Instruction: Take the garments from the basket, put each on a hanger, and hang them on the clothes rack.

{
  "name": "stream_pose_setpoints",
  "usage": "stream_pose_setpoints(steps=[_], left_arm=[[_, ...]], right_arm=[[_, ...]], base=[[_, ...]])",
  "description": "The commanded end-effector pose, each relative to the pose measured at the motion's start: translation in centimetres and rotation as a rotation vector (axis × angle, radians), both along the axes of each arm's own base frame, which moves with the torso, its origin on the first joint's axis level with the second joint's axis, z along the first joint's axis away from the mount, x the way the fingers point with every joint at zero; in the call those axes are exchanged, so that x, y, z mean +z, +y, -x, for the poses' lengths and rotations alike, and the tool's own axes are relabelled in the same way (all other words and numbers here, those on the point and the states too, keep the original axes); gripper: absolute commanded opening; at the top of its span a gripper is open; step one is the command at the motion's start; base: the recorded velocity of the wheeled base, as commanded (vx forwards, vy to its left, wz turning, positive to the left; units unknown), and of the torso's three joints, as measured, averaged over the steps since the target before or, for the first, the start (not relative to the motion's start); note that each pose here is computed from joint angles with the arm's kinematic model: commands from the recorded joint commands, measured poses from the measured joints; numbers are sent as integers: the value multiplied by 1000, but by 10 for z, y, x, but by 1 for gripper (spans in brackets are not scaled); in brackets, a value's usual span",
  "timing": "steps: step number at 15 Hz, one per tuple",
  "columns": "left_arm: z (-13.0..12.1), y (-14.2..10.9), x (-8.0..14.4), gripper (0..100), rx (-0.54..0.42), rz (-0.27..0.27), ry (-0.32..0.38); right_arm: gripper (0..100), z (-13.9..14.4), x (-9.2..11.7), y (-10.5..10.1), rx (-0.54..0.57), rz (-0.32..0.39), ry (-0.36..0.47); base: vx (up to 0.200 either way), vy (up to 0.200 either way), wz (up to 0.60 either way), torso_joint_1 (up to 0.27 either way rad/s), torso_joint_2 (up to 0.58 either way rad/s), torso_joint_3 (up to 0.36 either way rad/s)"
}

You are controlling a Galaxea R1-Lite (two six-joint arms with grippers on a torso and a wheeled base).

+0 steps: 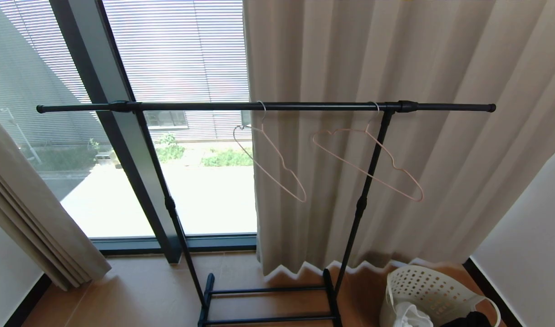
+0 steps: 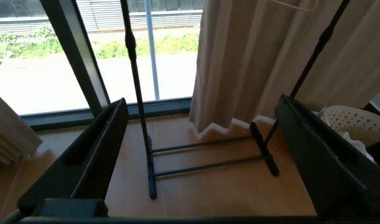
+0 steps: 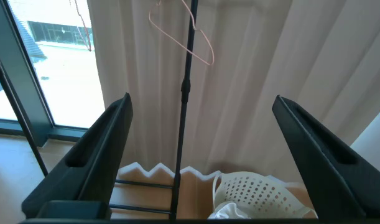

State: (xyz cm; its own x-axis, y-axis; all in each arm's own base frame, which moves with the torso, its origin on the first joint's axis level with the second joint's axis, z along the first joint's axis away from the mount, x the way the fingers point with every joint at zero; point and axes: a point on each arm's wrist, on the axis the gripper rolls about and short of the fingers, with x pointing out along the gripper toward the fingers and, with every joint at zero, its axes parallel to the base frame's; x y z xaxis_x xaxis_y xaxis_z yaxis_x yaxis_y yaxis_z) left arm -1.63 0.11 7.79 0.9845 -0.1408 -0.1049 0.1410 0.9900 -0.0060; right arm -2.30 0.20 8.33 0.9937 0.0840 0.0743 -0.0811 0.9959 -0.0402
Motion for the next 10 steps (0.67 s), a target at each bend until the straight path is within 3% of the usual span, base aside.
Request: stream_pose_setpoints(steps=[1, 10], left_arm=[[0, 0, 0, 100, 1, 0, 2], [0, 0, 0, 100, -1, 0, 1]], right_arm=[[100, 0, 0, 0, 0, 0, 1], [100, 0, 0, 0, -10, -2, 1]], base=[[0, 0, 0, 0, 0, 0], [0, 0, 0, 0, 0, 0]])
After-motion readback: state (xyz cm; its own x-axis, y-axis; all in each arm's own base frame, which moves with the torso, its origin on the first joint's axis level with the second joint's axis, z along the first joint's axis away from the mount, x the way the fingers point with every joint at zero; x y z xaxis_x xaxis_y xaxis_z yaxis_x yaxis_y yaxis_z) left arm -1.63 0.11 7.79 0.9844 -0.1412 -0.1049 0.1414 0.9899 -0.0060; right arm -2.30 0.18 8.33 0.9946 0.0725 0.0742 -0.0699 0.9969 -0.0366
